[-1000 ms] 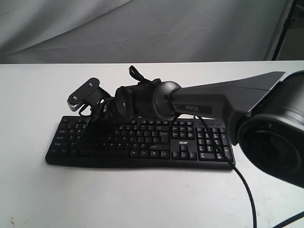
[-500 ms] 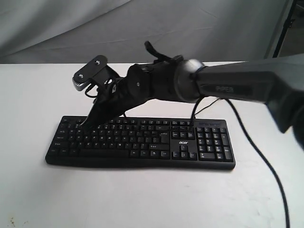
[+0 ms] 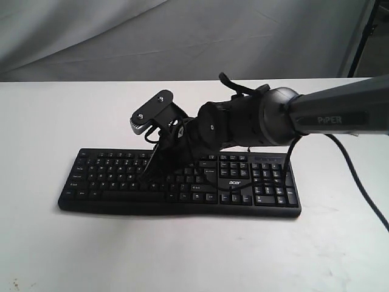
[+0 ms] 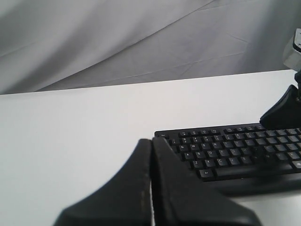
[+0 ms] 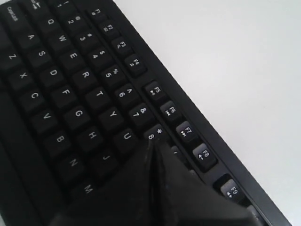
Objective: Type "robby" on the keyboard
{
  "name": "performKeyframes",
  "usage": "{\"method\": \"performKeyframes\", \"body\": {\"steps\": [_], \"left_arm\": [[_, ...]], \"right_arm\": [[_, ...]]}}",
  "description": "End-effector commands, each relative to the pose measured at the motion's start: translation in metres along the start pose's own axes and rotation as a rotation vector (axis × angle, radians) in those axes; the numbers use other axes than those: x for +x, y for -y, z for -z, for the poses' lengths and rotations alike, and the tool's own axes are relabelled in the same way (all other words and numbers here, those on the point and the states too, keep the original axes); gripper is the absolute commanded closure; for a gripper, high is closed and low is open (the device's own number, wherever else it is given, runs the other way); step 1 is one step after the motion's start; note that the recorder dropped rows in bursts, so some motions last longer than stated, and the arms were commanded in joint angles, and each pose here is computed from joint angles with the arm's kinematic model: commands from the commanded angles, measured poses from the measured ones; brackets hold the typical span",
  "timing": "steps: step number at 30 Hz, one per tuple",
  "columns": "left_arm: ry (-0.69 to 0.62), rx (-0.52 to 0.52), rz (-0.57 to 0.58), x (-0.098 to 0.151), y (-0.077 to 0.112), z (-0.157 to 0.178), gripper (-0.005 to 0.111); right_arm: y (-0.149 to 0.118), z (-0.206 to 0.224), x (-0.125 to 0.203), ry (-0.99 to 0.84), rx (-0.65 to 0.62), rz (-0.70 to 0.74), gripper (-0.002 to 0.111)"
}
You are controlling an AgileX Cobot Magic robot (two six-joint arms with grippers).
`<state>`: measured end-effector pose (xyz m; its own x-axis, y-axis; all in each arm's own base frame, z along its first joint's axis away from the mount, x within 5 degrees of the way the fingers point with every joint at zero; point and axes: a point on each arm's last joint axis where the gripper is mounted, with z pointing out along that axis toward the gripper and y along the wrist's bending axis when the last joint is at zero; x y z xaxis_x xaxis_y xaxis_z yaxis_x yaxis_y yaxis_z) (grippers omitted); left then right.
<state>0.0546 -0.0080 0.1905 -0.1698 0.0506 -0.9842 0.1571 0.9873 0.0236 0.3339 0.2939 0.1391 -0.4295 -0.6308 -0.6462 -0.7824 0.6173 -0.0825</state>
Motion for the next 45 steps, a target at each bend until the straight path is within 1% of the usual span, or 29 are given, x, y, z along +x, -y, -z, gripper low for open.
{"method": "performKeyframes", "body": {"steps": [1,16,31,38,45], "left_arm": [[0.007,0.005,-0.003,0.001,0.000,0.000,0.107],[0.007,0.005,-0.003,0.001,0.000,0.000,0.107],[0.007,0.005,-0.003,0.001,0.000,0.000,0.107],[0.007,0.005,-0.003,0.001,0.000,0.000,0.107],[0.007,0.005,-0.003,0.001,0.000,0.000,0.107]], "right_arm": [[0.009,-0.005,0.007,-0.011,0.015,-0.015,0.108],[0.008,-0.011,0.014,-0.044,0.005,-0.017,0.108],[0.013,-0.012,0.014,-0.032,0.020,-0.017,0.108],[0.011,-0.024,0.025,-0.069,0.011,-0.019,0.108],[0.012,-0.019,0.020,-0.053,0.015,-0.018,0.108]]}}
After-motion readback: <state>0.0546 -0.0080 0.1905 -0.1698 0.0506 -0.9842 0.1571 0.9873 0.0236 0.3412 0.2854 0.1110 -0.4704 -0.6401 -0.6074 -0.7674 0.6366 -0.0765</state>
